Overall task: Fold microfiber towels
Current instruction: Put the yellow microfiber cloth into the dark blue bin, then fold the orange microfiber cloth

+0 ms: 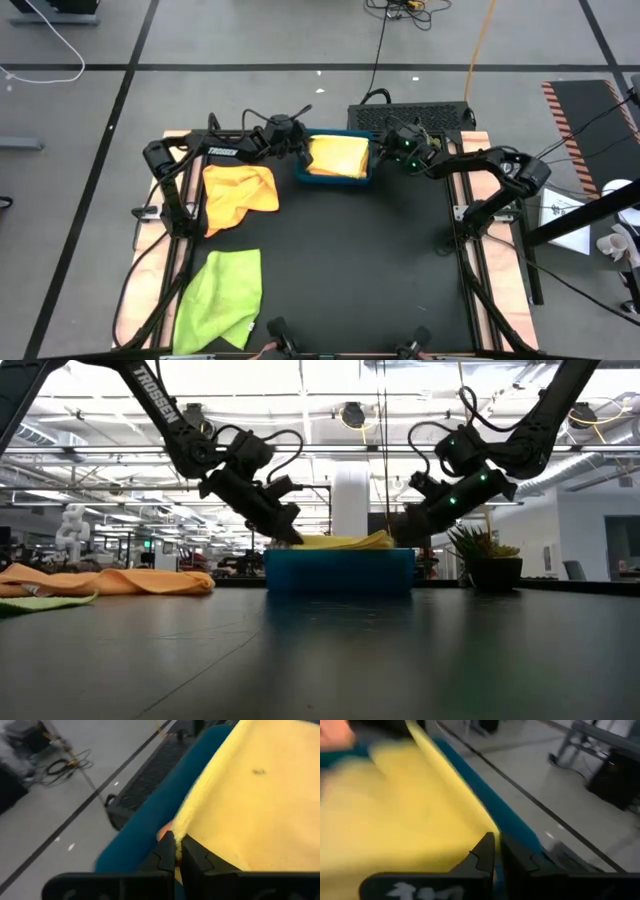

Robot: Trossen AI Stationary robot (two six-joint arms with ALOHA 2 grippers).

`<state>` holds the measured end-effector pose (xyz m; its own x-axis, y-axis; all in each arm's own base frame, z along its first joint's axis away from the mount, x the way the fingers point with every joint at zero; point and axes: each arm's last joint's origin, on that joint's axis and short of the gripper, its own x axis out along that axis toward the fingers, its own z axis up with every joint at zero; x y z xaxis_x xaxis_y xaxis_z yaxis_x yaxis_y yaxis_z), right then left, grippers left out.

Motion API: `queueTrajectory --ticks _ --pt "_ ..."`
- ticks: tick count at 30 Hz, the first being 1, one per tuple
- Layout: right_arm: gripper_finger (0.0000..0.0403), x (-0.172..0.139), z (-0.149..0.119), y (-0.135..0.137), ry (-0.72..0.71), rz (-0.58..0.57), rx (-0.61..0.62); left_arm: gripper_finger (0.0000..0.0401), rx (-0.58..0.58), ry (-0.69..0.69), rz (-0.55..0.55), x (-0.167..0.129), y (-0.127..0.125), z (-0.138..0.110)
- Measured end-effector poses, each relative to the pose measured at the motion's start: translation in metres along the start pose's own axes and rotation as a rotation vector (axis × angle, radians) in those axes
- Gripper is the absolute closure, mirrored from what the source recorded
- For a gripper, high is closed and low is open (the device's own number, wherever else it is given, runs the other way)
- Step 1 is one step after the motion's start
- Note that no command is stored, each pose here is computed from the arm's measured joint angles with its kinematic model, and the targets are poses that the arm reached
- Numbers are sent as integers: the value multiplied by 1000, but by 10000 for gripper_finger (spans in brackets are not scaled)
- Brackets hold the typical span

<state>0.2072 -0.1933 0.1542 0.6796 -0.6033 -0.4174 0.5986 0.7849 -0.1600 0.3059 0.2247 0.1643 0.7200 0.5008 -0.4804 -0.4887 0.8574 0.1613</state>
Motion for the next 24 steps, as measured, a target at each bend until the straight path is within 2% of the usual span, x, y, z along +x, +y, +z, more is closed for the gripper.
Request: queueTrajectory --ticks 5,14,19,24 --pt "354 0 -3 0 20 -1 -13 364 -3 32 -1 0 -1 -3" --pt "273 -4 1 3 20 7 36 245 6 24 -40 -6 -5 3" --pt "264 -23 22 11 -59 41 23 200 6 -13 -19 -48 -3 35" --pt "264 -55 46 35 -157 247 15 199 -57 -35 -95 -113 -18 65"
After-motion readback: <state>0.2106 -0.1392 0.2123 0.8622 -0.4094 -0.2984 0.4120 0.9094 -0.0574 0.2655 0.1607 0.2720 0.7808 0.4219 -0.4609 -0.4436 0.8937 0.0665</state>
